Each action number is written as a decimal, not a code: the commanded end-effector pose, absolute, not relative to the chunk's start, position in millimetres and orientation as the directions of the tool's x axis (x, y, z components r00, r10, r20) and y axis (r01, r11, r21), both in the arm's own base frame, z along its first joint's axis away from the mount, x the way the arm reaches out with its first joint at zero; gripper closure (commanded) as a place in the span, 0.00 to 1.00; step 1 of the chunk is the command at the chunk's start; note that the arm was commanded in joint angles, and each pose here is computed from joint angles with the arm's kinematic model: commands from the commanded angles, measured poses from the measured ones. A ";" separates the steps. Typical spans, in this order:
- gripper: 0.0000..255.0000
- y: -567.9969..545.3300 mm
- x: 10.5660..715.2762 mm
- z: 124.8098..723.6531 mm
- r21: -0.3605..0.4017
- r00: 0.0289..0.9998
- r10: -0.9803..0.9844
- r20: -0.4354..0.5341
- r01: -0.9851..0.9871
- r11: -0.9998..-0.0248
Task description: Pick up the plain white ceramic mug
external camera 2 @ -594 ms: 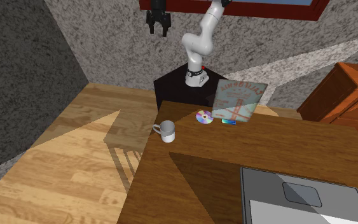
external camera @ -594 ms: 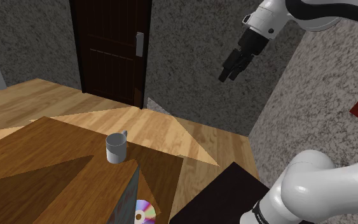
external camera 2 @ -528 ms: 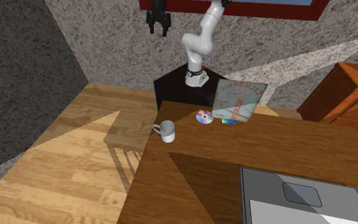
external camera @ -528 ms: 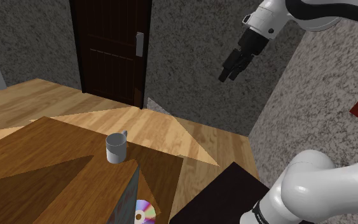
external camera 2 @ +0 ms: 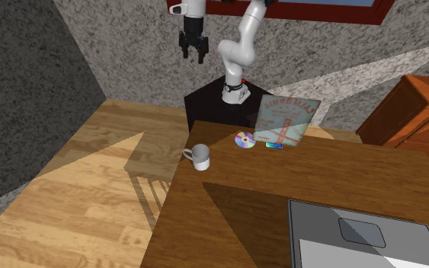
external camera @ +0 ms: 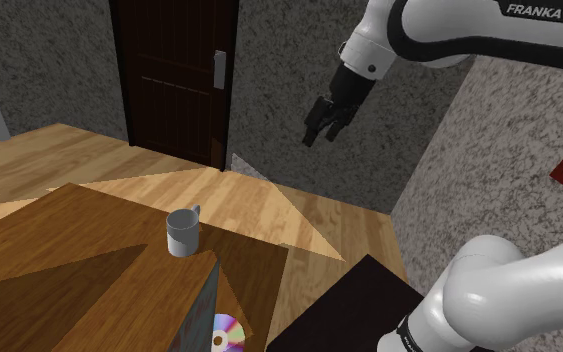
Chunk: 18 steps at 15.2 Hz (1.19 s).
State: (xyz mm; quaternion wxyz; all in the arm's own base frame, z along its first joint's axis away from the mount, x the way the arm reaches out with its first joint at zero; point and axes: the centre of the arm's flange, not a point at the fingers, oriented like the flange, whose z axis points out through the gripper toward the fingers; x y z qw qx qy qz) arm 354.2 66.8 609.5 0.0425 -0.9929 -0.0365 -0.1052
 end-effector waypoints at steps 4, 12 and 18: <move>0.00 116.5 387.9 572.0 -0.062 0.981 0.047 0.190 0.059 -0.996; 0.00 192.7 440.5 511.1 -0.035 0.988 0.020 0.154 0.025 -0.999; 0.00 247.5 480.0 462.9 -0.015 0.992 -0.001 0.127 0.001 -1.000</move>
